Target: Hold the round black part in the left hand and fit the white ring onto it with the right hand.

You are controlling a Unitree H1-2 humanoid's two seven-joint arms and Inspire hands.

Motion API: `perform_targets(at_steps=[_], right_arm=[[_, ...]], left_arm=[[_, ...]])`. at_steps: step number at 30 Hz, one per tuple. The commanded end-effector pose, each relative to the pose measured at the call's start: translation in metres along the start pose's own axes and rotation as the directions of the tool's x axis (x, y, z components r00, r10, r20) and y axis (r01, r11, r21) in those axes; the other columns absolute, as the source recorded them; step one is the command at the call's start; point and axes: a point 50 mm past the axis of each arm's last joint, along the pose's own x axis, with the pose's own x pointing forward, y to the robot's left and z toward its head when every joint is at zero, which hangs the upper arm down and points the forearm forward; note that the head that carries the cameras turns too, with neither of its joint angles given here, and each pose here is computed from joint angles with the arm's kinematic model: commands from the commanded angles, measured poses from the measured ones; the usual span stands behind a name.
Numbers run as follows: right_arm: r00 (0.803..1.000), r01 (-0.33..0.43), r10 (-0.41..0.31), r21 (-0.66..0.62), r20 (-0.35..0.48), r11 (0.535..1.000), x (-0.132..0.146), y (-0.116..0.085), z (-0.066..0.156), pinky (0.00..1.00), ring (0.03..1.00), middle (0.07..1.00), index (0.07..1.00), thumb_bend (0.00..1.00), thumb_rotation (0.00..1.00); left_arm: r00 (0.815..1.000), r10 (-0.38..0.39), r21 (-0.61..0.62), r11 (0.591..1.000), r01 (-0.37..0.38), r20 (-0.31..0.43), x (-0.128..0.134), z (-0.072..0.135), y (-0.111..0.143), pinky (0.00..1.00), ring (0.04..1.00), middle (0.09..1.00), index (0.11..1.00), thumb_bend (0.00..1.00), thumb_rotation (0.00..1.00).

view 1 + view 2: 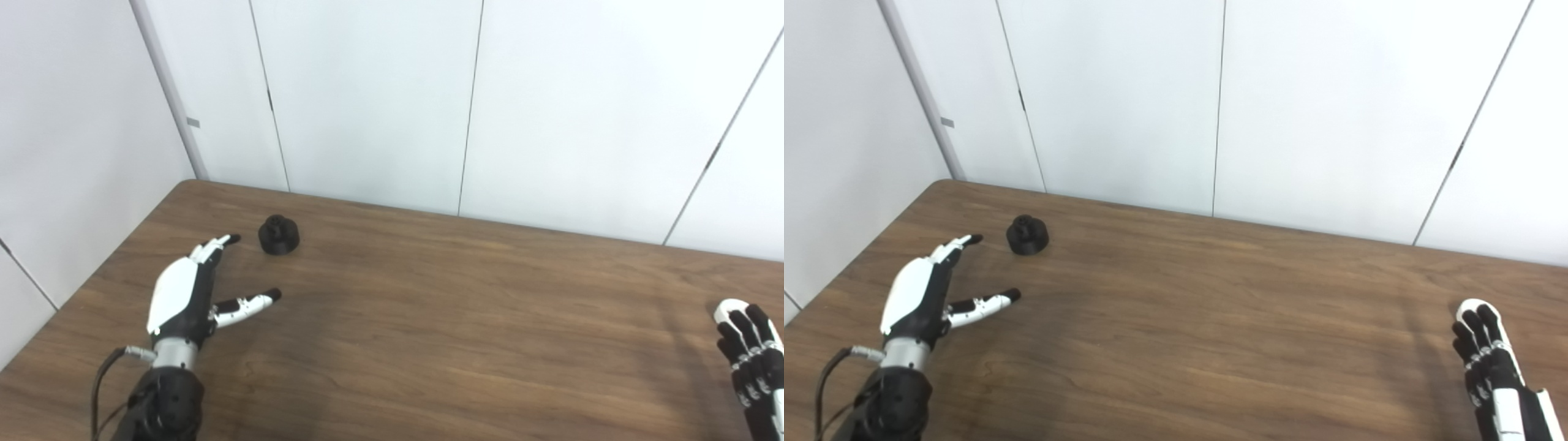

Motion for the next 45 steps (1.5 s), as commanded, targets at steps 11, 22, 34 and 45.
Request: perform_targets(at_steps=[11, 22, 34, 45], right_arm=[[0.983, 0.043, -0.028, 0.08, -0.184, 0.996, -0.046, 0.022, -0.045, 0.98, 0.949, 0.959, 0.969, 0.51, 0.9], [0.982, 0.047, -0.034, 0.068, -0.184, 0.997, -0.049, 0.024, -0.045, 0.96, 0.93, 0.949, 0.959, 0.55, 0.89], [0.982, 0.054, -0.04, 0.067, -0.185, 0.996, -0.05, 0.024, -0.046, 0.95, 0.922, 0.945, 0.953, 0.57, 0.88], [0.982, 0.061, -0.049, 0.061, -0.181, 0.996, -0.051, 0.026, -0.047, 0.92, 0.911, 0.937, 0.944, 0.59, 0.87]], left_arm=[[0.997, 0.069, 0.127, 0.99, -0.066, -0.019, 0.061, 0.007, 0.015, 1.0, 1.0, 0.984, 0.858, 0.88, 0.41], [0.996, 0.044, 0.118, 0.992, -0.035, -0.077, 0.103, 0.011, 0.007, 1.0, 0.998, 0.961, 0.832, 0.91, 0.41], [0.991, -0.009, 0.098, 0.995, 0.022, -0.135, 0.138, 0.025, -0.004, 1.0, 0.996, 0.954, 0.823, 0.92, 0.39], [0.987, -0.059, 0.131, 0.988, 0.078, -0.148, 0.153, 0.035, -0.015, 1.0, 1.0, 0.957, 0.828, 0.96, 0.38]])
